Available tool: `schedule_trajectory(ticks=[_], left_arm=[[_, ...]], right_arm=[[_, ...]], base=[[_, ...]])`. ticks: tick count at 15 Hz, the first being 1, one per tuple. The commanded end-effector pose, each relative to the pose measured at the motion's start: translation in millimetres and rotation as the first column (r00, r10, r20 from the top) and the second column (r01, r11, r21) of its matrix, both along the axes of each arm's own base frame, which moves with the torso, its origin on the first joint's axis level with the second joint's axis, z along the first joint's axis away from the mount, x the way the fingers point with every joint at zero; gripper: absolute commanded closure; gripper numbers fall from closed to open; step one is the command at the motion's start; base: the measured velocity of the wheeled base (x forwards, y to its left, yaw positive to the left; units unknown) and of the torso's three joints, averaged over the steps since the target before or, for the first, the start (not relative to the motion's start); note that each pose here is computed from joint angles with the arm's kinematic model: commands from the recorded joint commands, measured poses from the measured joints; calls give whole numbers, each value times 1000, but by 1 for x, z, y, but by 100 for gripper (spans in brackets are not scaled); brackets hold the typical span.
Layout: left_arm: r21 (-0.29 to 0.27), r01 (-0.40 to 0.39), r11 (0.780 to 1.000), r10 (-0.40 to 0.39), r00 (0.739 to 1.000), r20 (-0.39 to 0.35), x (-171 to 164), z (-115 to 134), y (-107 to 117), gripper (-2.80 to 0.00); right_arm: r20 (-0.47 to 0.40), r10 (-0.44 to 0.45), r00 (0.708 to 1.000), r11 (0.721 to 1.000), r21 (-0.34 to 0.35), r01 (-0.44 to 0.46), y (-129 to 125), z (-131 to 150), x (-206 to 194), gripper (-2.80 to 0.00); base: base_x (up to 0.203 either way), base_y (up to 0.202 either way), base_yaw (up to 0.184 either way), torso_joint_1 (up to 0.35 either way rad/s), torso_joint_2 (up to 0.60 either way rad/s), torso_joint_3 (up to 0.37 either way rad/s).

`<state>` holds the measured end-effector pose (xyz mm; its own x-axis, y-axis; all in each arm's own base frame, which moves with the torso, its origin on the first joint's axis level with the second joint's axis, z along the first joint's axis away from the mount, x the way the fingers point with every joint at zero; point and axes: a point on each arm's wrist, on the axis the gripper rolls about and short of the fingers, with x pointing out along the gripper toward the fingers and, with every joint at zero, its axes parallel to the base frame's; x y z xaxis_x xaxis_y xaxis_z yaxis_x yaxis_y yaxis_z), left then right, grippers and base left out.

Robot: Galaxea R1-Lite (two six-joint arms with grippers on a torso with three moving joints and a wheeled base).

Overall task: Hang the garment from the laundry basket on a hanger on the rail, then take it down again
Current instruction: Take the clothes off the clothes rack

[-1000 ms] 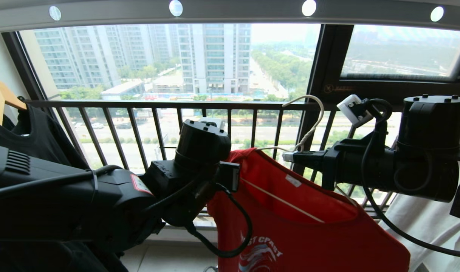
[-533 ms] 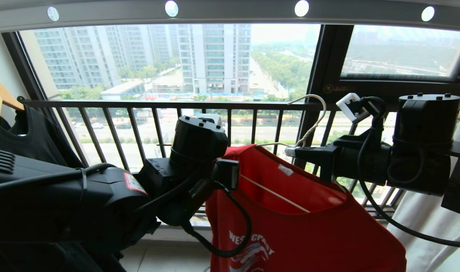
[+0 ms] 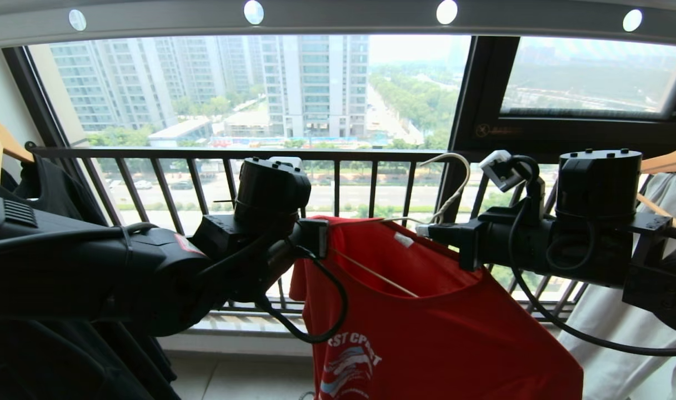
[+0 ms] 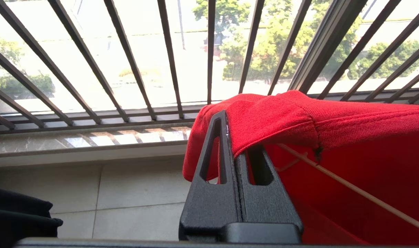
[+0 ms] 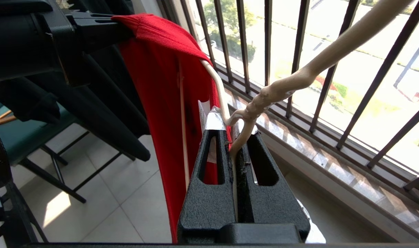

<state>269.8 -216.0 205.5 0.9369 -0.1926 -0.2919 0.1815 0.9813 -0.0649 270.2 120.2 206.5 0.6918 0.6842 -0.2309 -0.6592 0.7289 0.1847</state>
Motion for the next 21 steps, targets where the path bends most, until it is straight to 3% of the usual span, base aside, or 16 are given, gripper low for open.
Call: schedule_trajectory(ticks=[1,6,11,14,19,21], left_arm=[[24,-55,998,56,998,-15,22,-9,12,0],[62,-78,995,81,995,-58,50,-31,20,0],[42,-137,990,139,988,-61,79,-40,32,0],[14,-70,997,71,994,-84,73,-34,38,0],[42,-39,998,44,991,-127,68,-45,38,0],[15,21,1000,-19,991,-136,61,-40,38,0]], right_arm=[[-5,1,1000,1000,1,-1,0,-1,1,0],[-7,-7,1000,1000,-3,7,-2,-3,4,0],[-2,-10,1000,1000,-12,10,-3,-4,5,0],[2,-26,1000,1000,-9,26,-6,-3,9,0],[8,-34,999,999,-3,34,-7,0,11,0],[9,-37,999,999,-2,37,-9,0,11,0]], base=[[0,0,0,0,0,0],[0,0,0,0,0,0],[0,0,0,0,0,0],[0,0,0,0,0,0],[0,0,0,0,0,0],[0,0,0,0,0,0]])
